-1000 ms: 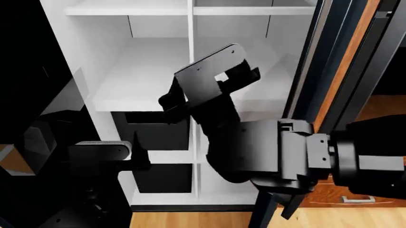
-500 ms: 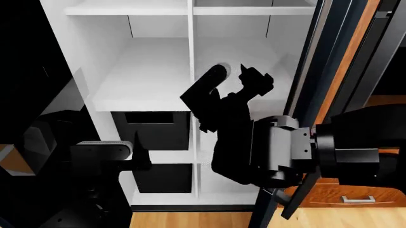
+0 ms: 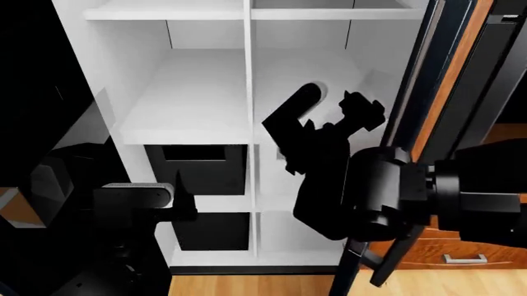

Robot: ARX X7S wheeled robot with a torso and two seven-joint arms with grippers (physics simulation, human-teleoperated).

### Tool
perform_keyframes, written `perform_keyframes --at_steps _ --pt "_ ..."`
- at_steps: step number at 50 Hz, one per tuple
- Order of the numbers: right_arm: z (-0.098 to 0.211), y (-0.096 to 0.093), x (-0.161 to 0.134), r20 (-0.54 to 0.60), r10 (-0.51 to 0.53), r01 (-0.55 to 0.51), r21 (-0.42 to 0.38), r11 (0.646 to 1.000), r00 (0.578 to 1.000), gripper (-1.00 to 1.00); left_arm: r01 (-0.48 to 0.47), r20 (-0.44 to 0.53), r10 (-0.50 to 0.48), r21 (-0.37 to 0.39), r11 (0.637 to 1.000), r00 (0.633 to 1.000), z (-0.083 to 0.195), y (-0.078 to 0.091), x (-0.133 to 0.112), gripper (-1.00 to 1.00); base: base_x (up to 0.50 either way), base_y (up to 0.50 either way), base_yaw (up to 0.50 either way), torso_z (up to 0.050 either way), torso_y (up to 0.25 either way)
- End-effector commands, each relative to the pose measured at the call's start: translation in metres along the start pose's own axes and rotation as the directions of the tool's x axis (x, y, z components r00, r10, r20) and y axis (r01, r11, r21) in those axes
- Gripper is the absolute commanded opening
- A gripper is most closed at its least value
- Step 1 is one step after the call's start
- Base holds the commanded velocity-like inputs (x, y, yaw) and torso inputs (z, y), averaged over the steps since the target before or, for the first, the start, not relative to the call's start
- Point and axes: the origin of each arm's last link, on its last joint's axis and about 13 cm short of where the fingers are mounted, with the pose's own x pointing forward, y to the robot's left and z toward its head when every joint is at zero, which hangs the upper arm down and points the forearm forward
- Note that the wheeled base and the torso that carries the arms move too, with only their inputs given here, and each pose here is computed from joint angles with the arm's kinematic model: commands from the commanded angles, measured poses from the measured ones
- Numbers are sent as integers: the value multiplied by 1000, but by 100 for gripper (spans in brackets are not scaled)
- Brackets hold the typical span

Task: Open the fridge door

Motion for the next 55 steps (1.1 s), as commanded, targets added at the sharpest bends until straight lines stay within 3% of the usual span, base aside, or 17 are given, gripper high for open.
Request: perform_keyframes --at_steps 1,11,17,18,19,26,40,55 --pt "-29 -20 -2 -150 -98 82 -112 990 984 100 1 -1 -1 2 1000 1000 -1 1 -1 100 0 -4 -6 0 0" --pt "-43 -48 -23 -228 -178 155 -117 981 957 100 -4 4 4 2 1000 1000 1 1 -1 100 1 -4 -7 0 0" --pt "-80 -58 -44 -340 -243 197 -165 966 909 100 -3 5 3 2 1000 1000 2 1 -1 100 0 0 -1 0 0" --pt "-113 -88 -41 -394 -350 309 -164 937 850 100 0 9 0 2 1000 1000 3 3 -3 100 0 0 -4 0 0" --pt "-121 -92 -42 -414 -357 322 -155 934 837 100 -3 11 3 2 1000 1000 4 4 -4 100 0 0 -7 0 0" --pt "-136 -90 -45 -436 -349 317 -148 937 830 100 -1 9 1 4 1000 1000 5 2 -3 100 3 -1 -8 0 0" --pt "-161 -112 -52 -487 -403 375 -160 913 775 100 -4 8 4 5 1000 1000 4 2 -3 100 4 -4 -6 0 0" --pt "-164 -119 -48 -480 -435 414 -157 897 761 100 -1 6 1 4 1000 1000 3 3 -4 100 0 -2 -5 0 3"
